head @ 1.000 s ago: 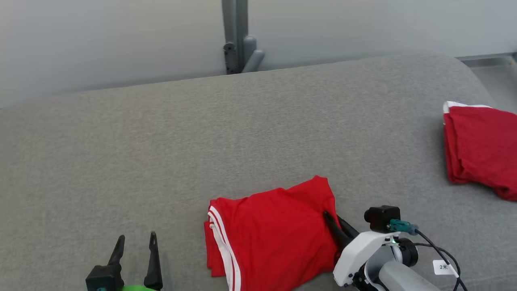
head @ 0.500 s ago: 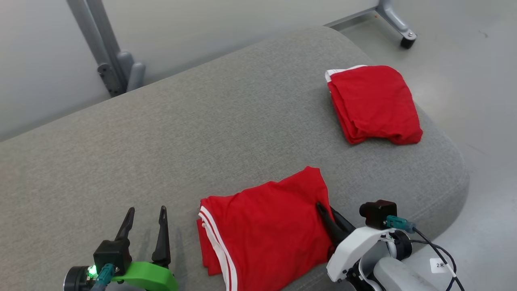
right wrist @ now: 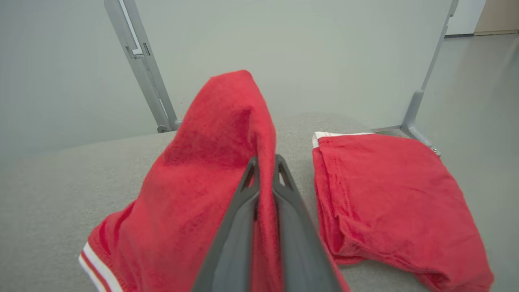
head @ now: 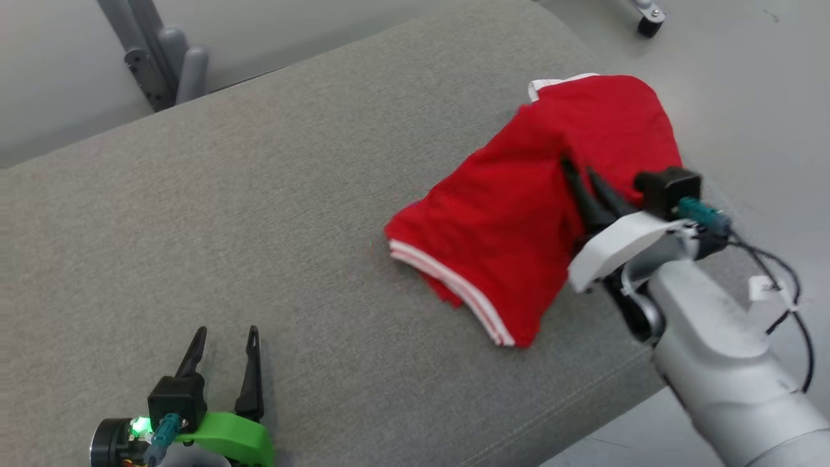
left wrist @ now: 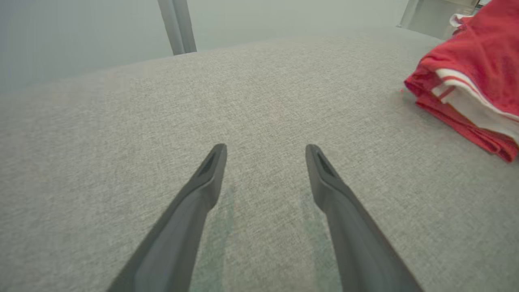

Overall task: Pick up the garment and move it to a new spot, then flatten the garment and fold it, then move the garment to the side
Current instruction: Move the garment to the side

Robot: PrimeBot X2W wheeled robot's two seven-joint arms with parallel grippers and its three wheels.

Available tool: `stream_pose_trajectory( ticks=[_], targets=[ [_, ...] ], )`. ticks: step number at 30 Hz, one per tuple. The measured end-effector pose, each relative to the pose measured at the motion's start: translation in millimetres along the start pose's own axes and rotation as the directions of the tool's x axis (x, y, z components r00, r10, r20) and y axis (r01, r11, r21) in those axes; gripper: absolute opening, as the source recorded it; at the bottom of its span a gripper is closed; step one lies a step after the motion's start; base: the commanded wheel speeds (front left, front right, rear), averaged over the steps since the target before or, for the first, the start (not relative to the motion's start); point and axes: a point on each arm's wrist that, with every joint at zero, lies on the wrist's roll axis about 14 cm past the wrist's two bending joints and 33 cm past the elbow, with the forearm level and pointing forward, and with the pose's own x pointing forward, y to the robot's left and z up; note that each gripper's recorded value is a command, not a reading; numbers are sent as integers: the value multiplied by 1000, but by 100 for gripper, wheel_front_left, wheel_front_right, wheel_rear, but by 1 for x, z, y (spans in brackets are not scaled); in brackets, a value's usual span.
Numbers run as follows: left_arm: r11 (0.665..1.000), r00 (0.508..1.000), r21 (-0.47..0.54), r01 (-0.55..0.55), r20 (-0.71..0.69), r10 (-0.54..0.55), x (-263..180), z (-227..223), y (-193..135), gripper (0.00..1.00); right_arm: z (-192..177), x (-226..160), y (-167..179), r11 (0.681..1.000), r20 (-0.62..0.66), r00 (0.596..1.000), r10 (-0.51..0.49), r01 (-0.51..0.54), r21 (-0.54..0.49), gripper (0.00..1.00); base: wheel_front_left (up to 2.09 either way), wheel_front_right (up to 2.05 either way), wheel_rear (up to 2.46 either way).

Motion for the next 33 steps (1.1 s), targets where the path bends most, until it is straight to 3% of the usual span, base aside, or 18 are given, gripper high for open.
stream_pose_trajectory(
  ticks=[6, 12, 13, 14, 17, 20, 24, 25, 28, 33],
  targets=[
    [996, 996, -10, -94, -12, 94, -11, -7, 34, 100, 17, 24, -73, 979, -8, 992, -123, 120, -166, 0, 0, 0, 0],
    [988, 987, 23, -153, -38, 154, -26, -17, 62, 100, 1, 37, -127, 937, -84, 962, -262, 232, -259, 0, 0, 0, 0],
    [986, 986, 23, -163, -41, 164, -28, -18, 65, 100, 0, 37, -137, 930, -86, 953, -292, 261, -260, 36, 0, 0, 0],
    [985, 984, 23, -174, -43, 175, -30, -19, 68, 100, -1, 35, -147, 919, -90, 942, -322, 289, -270, 98, 0, 0, 0],
    [978, 978, 23, -205, -43, 206, -35, -19, 77, 100, 7, 33, -169, 885, -66, 921, -383, 346, -310, 100, 0, 0, 0],
    [971, 971, 16, -237, -36, 237, -40, -17, 85, 100, 22, 43, -157, 879, 6, 929, -370, 353, -321, 100, 0, 0, 0],
    [966, 966, 11, -259, -12, 259, -45, -8, 87, 100, 27, 63, -86, 931, 78, 970, -231, 243, -272, 100, 0, 0, 0],
    [966, 966, 11, -259, -12, 259, -45, -8, 87, 100, 27, 63, -86, 931, 78, 970, -231, 243, -272, 100, 0, 0, 0],
    [964, 964, 15, -267, 5, 267, -50, -2, 87, 100, 28, 67, -36, 962, 107, 988, -115, 137, -235, 100, 0, 0, 0],
    [949, 949, 11, -316, 18, 316, -65, 3, 96, 100, 2, 56, 27, 983, 66, 997, 46, -33, -180, 100, 0, 0, 0]
  ],
)
